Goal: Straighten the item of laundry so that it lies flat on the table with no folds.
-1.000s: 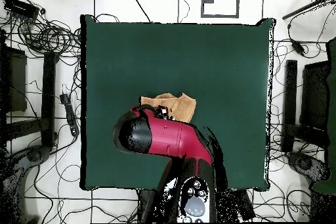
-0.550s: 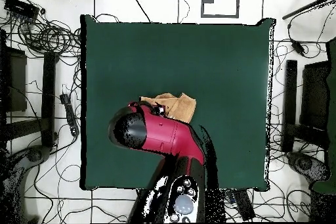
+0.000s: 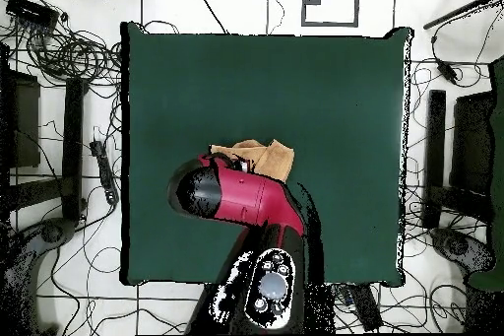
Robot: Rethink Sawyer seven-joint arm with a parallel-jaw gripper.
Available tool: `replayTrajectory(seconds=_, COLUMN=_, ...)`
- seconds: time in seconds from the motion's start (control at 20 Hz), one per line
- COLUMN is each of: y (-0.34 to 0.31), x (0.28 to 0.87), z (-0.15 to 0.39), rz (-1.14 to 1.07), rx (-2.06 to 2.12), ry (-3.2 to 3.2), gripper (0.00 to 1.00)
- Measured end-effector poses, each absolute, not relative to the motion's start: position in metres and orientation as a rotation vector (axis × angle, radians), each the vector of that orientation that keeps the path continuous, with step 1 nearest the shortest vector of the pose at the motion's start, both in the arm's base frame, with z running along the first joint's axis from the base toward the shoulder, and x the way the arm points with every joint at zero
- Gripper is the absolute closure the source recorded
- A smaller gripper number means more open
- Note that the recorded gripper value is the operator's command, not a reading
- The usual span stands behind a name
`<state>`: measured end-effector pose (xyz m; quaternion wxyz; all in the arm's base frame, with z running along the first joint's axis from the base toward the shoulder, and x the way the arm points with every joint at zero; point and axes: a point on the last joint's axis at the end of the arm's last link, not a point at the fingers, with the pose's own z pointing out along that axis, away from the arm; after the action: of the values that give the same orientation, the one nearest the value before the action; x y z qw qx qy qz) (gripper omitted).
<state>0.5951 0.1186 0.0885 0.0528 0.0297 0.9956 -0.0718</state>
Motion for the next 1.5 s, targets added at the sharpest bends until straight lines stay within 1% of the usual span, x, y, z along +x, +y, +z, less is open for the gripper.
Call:
replayTrajectory(seconds=0.45, y=0.111, x=0.582, z=0.064, rz=-0.259, rx=0.003, ry=3.067, gripper=0.0)
replayTrajectory(seconds=0.8, y=0.112, x=0.579, z=0.06, rz=-0.274, rx=-0.053, ry=3.07, gripper=0.0)
replayTrajectory(seconds=1.25, y=0.125, x=0.585, z=0.076, rz=-0.262, rx=-0.08, ry=3.037, gripper=0.0)
replayTrajectory(seconds=1.5, y=0.139, x=0.593, z=0.097, rz=-0.236, rx=-0.1, ry=2.996, gripper=0.0)
